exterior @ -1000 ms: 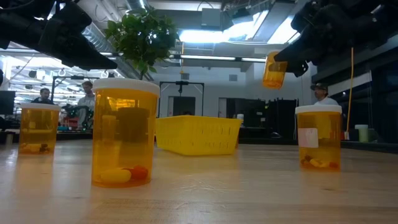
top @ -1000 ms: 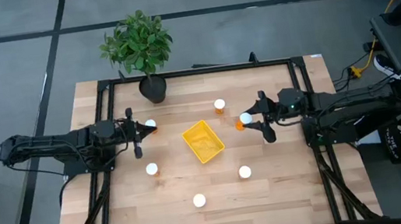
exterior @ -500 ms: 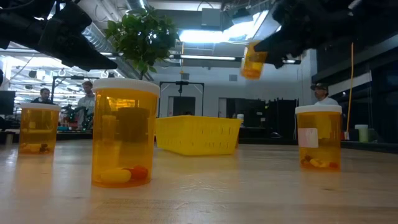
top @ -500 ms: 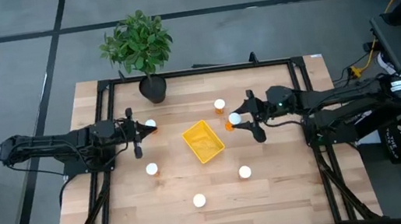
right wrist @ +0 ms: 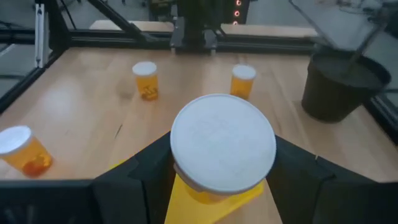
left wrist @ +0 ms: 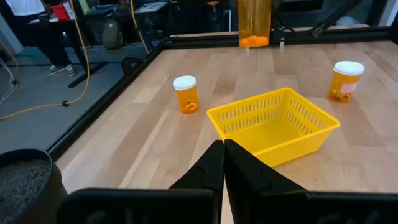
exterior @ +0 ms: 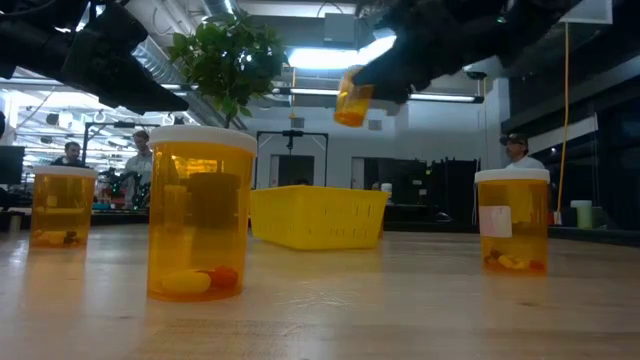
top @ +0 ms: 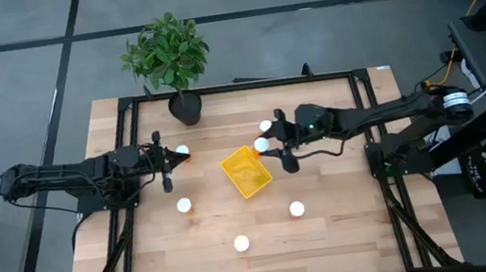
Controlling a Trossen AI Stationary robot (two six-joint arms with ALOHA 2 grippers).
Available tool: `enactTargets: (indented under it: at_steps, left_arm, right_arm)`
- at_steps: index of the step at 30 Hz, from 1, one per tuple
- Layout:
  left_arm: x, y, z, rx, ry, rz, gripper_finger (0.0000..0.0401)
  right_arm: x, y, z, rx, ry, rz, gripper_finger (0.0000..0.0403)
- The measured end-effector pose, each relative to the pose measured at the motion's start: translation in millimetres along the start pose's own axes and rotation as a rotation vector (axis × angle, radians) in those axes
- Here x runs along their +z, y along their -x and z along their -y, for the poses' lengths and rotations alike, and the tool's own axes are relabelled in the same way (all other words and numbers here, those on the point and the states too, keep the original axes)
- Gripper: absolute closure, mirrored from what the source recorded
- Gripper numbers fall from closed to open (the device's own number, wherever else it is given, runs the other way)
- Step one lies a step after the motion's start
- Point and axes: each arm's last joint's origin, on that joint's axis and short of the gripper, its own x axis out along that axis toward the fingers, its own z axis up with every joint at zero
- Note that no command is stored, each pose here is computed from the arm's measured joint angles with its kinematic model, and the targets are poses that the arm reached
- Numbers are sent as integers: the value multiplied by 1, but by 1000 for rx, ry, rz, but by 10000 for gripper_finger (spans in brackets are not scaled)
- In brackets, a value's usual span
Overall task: Pick and place pill bottles into a basket
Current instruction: Put the pill bottle into the bin
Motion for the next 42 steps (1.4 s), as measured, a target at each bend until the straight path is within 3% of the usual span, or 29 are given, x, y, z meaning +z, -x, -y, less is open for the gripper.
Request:
enactTargets:
  at_steps: [10, 27, 42]
  left_arm:
    - [0, 0, 0, 0, 18, 0, 395]
    - [0, 0, 0, -1, 16, -3, 395]
    - [0, 0, 0, -1, 16, -3, 394]
  right_arm:
    - [12, -23, 4, 10, 61, -64, 184]
    - [-16, -71, 8, 21, -9, -193, 184]
    - [-36, -88, 10, -10, 8, -239, 184]
